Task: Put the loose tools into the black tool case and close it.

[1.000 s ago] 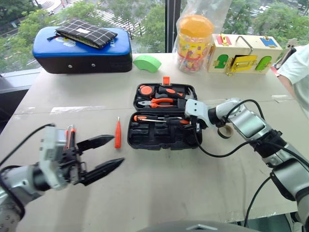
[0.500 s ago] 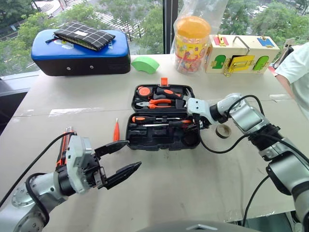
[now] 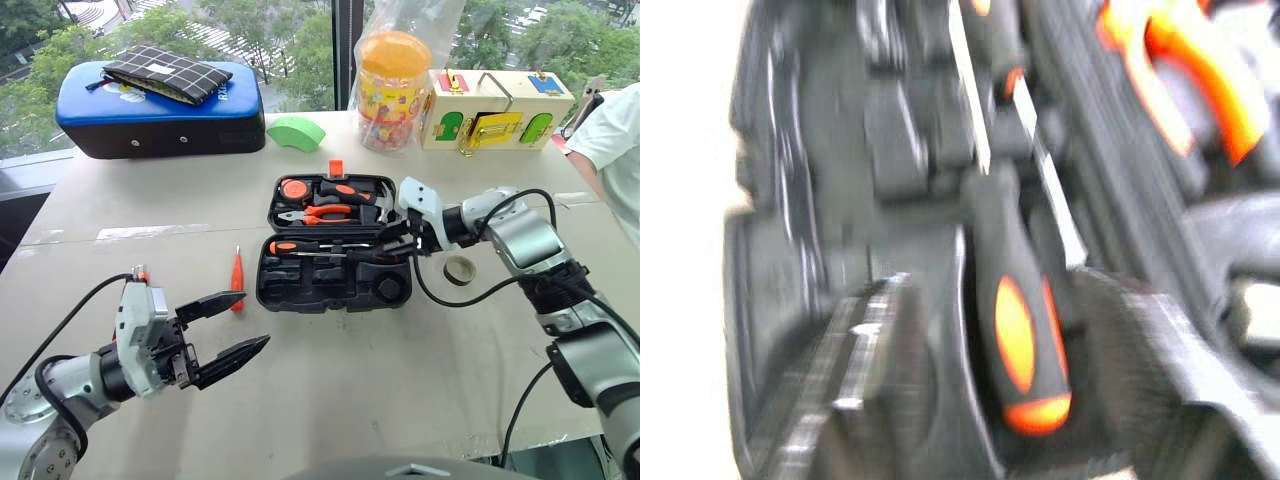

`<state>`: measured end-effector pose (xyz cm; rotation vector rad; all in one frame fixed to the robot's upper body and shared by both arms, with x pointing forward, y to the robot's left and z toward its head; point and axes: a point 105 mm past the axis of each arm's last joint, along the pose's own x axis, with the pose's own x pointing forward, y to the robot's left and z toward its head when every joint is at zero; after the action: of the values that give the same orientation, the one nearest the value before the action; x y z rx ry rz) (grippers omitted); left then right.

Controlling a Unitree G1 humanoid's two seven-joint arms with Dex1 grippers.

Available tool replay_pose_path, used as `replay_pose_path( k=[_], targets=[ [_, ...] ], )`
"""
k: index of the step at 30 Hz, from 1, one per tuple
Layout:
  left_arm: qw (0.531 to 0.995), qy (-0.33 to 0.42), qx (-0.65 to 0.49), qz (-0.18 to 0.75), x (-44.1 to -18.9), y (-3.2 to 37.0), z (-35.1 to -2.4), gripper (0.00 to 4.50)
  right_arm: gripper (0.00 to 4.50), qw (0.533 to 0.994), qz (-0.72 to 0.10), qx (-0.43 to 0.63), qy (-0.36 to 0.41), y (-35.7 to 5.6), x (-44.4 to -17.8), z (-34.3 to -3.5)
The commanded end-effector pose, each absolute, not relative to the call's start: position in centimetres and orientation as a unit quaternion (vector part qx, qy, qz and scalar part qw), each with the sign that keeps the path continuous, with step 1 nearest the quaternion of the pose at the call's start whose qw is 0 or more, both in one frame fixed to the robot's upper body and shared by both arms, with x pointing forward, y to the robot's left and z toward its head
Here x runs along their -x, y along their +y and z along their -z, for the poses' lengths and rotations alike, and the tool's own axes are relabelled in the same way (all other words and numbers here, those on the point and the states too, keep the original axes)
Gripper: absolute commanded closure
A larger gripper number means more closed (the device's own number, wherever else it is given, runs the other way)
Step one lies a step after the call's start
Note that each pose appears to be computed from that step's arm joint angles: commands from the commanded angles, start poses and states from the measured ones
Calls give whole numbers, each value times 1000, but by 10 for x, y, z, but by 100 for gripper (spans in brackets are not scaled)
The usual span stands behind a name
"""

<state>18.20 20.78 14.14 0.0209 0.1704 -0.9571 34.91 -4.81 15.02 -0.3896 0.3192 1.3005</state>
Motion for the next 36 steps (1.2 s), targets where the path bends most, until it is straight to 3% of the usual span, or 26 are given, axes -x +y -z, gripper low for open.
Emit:
replay_pose_path(
  k=[1,7,11,14,18,21,22,25,29,30,31,33,36],
  targets=[
    [885,69,-22,460,-178,206,-150,0,446,806,-554,172,115,-39,-360,-146],
    [887,66,-21,456,-176,202,-153,0,446,767,-539,281,206,-43,-350,-55],
    [897,66,-19,437,-170,212,-155,0,446,755,-539,316,201,-52,-348,-40],
    [915,60,-3,399,-170,221,-155,0,446,777,-530,307,145,-51,-354,-61],
    [964,38,17,264,-178,241,-148,0,446,826,-518,220,-26,-50,-351,-135],
    [979,26,22,202,-183,248,-147,0,446,825,-514,210,-105,-55,-337,-162],
    [984,26,25,175,-189,252,-144,0,446,817,-534,193,-99,-57,-329,-164],
    [994,28,26,104,-216,264,-137,0,370,793,-585,148,-80,-59,-301,-168],
    [998,55,17,26,-230,279,-132,0,161,772,-620,118,-77,-59,-274,-178],
    [998,53,14,23,-231,282,-134,0,136,767,-627,112,-75,-62,-267,-181],
    [998,52,17,21,-231,283,-136,0,74,764,-632,107,-73,-64,-263,-182],
    [998,60,18,12,-231,288,-136,0,6,763,-634,104,-67,-68,-258,-184],
    [997,68,19,-18,-229,298,-133,0,6,764,-633,105,-63,-73,-255,-186]
  ],
)
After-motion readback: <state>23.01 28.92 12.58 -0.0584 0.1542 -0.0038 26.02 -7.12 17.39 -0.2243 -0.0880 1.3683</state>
